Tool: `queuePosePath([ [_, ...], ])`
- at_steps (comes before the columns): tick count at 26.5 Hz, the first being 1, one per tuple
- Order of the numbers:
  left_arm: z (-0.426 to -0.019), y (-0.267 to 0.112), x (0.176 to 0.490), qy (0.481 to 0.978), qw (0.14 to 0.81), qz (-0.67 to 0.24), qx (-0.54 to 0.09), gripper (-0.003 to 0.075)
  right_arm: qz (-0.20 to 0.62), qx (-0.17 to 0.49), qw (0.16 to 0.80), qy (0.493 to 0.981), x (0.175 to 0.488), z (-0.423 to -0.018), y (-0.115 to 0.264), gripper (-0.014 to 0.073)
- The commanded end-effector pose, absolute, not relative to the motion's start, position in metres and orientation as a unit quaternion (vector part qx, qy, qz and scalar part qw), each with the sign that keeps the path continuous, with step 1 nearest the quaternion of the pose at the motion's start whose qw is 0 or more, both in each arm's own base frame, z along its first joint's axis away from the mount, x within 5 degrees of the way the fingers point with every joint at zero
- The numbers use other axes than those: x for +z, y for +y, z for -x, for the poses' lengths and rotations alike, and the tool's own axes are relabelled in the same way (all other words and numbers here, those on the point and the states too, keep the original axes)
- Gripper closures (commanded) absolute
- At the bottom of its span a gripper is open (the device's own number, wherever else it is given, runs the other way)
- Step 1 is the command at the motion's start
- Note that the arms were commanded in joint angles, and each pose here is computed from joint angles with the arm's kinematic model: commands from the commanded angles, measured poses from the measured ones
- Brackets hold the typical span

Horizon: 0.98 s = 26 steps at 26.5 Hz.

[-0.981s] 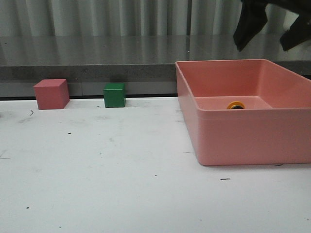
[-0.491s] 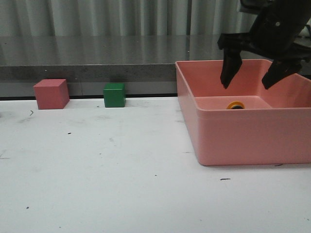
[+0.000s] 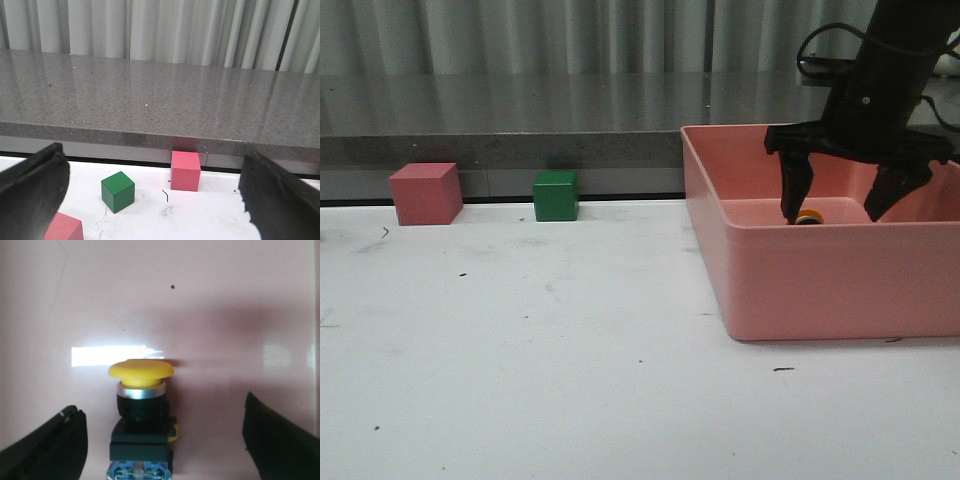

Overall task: Place and stand button with both arms
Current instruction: 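Close the right gripper on the yellow-capped button's body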

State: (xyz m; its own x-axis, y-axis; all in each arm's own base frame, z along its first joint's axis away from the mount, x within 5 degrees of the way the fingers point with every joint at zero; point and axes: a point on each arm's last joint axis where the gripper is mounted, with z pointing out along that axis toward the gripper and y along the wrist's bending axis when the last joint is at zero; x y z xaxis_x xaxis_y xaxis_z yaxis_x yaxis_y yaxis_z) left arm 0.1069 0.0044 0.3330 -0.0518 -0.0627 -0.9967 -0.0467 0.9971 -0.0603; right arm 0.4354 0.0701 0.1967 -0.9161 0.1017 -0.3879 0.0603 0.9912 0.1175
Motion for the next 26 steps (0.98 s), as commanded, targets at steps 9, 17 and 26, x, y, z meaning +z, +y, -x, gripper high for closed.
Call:
queuePosePath([
  [9,-0.107,0.004,0.351,0.687,0.726,0.035,-0.011,0.006,-0.036,0.055,0.224,0.972,0.209,-0.441,0.075,0.0057],
  [17,-0.107,0.004,0.351,0.688,0.725,0.036,-0.011,0.006,-0.037,0.054,0.213,0.975,0.21,-0.439,0.075,0.0326],
  [26,-0.107,0.004,0.351,0.688,0.725,0.036,-0.011,0.006,-0.036,0.059,0.236,0.969,0.234,-0.433,0.074,0.0401],
])
